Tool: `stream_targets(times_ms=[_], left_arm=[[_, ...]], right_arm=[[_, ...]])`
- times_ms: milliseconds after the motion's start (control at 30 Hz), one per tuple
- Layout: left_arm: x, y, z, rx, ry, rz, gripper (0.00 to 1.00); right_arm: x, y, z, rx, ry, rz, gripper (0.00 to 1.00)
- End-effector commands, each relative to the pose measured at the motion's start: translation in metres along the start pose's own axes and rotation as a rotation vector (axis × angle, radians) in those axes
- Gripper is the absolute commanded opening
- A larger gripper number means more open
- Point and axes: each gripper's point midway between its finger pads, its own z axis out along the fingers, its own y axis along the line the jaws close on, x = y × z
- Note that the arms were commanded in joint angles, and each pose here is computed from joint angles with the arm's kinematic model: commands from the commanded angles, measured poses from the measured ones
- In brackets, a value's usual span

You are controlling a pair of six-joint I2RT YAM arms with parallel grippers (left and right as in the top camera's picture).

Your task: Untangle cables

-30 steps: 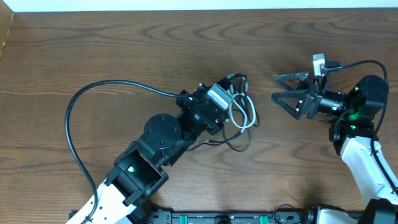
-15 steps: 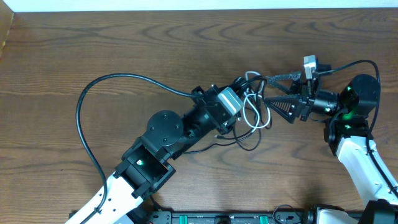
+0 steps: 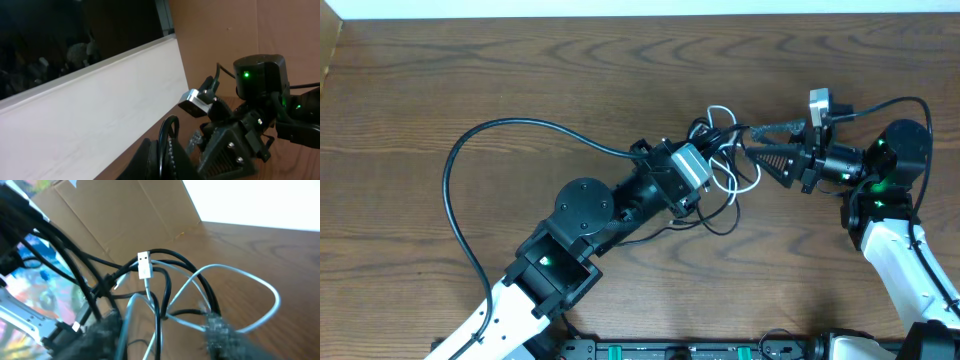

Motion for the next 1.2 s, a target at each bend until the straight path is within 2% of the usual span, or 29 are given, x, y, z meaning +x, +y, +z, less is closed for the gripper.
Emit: stream_targets(times_ms=[0, 133, 267, 400, 700, 1000, 1067, 1167], left_arm=[[-0.018, 0.006, -0.002, -0.018, -0.043, 0.002, 0.07], [-0.016, 0.015, -0.002, -0.07, -0.032, 0.001, 0.08], [-0.015, 0.02, -0.002, -0.097, -0.027, 0.001, 0.08], [-0.012, 0.031, -0.004, -0.164, -0.012, -0.001, 0.07], [0.003, 0.075, -0.018, -0.438, 0.071, -0.007, 0.08], [0.019, 0.12, -0.057, -0.762, 0.179, -0.002, 0.08], [0.02, 0.123, -0.064, -0.79, 0.195, 0.001, 0.08], [0.017, 0.122, -0.068, -0.788, 0.191, -0.001, 0.08]], right_arm=[[0.003, 0.0, 0.001, -0.01, 0.007, -0.003, 0.39], [0.006, 0.007, 0.001, -0.049, 0.026, -0.037, 0.29], [0.007, 0.008, 0.001, -0.058, 0.03, -0.044, 0.12], [0.006, 0.007, 0.001, -0.052, 0.027, -0.042, 0.01], [0.004, -0.005, -0.003, 0.009, 0.004, -0.008, 0.01], [0.024, -0.074, -0.035, 0.361, -0.065, 0.305, 0.01], [0.032, -0.087, -0.046, 0.439, -0.071, 0.363, 0.01], [0.037, -0.09, -0.052, 0.46, -0.066, 0.376, 0.01]])
